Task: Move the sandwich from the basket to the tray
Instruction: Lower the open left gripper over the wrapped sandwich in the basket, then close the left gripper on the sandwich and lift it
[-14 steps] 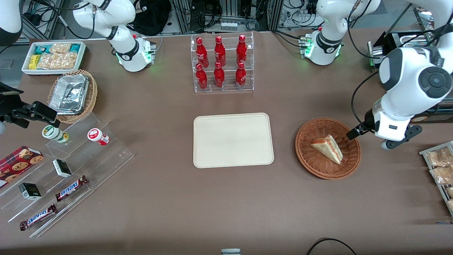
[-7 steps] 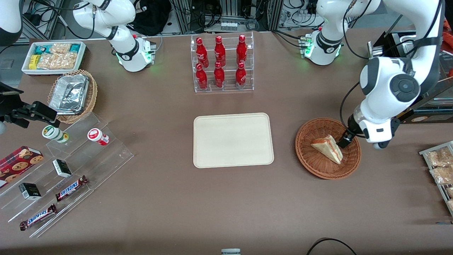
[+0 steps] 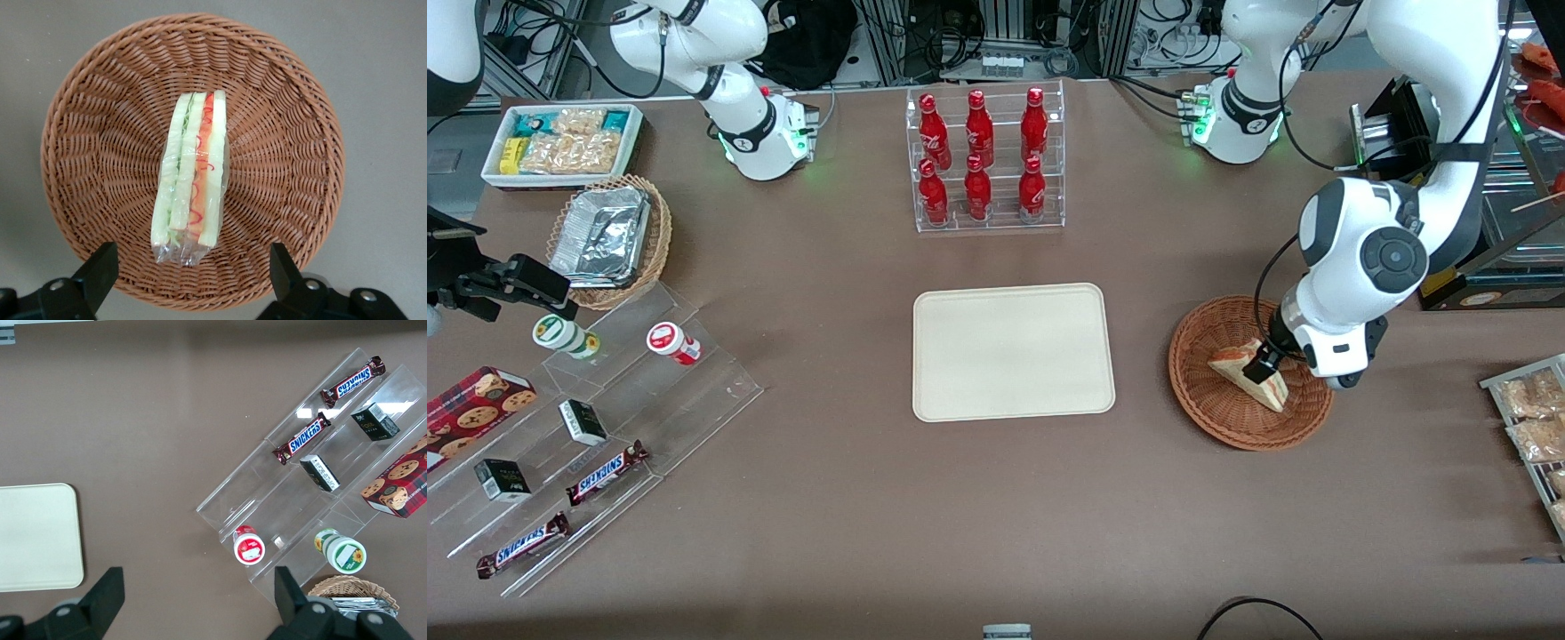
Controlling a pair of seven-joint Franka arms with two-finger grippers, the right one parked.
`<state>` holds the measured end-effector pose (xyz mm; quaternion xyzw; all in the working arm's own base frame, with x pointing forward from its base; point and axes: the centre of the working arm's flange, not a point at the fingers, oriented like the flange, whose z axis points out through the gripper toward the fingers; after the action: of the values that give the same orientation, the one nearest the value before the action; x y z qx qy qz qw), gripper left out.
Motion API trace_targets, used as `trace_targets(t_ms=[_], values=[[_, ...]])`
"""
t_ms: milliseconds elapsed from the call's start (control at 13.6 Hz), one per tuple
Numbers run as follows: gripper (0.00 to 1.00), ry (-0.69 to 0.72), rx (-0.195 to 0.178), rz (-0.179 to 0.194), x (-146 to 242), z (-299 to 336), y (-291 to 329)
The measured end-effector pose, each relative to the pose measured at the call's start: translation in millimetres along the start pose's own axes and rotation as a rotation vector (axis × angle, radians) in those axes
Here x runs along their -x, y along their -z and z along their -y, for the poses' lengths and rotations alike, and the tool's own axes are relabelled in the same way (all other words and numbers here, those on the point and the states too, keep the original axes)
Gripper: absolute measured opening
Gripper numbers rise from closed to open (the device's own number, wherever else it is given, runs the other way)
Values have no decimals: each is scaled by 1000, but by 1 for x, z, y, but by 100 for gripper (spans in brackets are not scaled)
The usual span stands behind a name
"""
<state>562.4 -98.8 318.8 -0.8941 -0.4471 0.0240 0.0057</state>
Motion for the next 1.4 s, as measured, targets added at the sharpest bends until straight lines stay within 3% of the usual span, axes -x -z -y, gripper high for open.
trace_targets(t_ms=[809, 1176, 1397], values=[[97, 15, -30, 39, -8, 0, -48], [44, 27, -29, 38, -15, 3, -47], [17, 31, -15, 30, -19, -1, -40]])
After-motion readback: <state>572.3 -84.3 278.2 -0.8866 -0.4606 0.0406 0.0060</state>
